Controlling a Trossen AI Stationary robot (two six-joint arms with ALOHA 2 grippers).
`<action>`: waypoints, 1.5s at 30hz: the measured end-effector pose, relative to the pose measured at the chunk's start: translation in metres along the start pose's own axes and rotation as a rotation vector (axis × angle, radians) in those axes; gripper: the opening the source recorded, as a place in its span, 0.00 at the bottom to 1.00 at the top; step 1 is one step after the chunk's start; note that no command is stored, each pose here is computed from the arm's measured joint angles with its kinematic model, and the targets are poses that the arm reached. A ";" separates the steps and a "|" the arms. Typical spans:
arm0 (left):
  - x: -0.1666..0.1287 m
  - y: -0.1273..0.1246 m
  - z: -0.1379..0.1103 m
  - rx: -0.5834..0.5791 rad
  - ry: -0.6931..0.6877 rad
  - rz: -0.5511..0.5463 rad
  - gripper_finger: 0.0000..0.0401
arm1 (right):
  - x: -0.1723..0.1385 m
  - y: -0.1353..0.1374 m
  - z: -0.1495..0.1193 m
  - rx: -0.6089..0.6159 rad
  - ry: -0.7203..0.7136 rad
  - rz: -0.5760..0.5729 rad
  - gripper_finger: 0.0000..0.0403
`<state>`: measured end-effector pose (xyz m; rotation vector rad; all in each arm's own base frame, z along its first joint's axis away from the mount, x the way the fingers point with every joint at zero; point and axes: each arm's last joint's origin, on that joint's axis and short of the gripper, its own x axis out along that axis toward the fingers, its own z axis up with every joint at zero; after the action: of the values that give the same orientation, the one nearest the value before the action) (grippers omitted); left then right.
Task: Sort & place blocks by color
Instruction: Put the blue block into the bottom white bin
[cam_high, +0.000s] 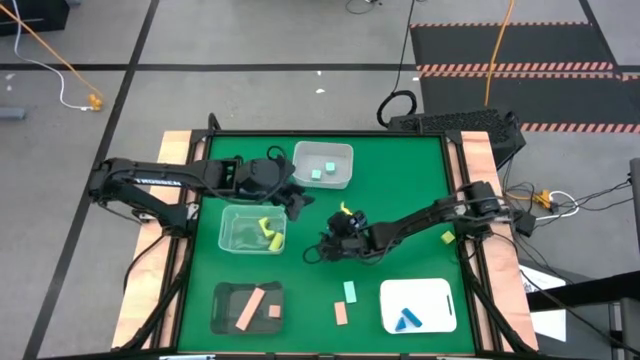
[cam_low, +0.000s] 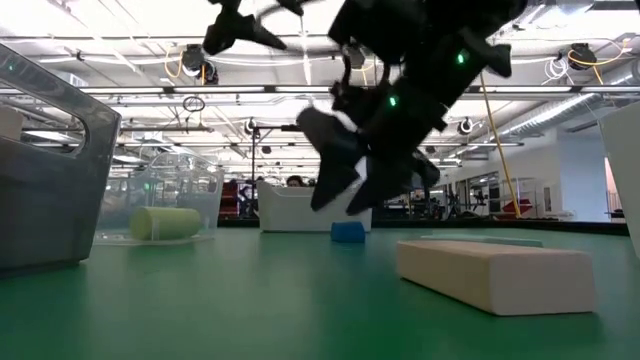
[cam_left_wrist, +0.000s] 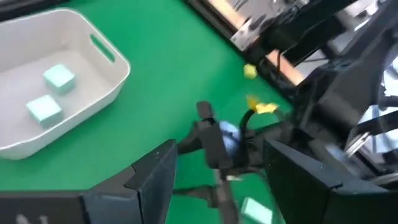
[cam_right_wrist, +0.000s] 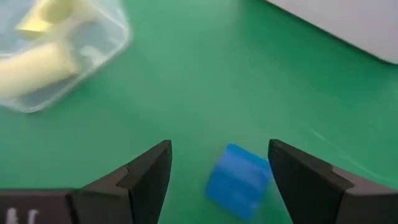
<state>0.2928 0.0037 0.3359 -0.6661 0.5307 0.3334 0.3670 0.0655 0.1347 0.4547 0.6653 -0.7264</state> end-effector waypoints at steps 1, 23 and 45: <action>-0.001 0.000 -0.002 0.002 0.005 0.010 0.58 | 0.003 -0.001 -0.003 0.011 0.005 -0.012 0.64; -0.002 0.000 -0.006 0.053 0.027 0.030 0.58 | 0.010 -0.001 -0.014 -0.029 0.164 0.044 0.05; -0.003 0.005 -0.012 0.087 0.089 0.081 0.58 | -0.036 -0.007 0.008 0.332 0.343 0.096 0.57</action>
<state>0.2840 -0.0006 0.3269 -0.5784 0.6544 0.3561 0.3454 0.0724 0.1642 0.9249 0.8401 -0.6754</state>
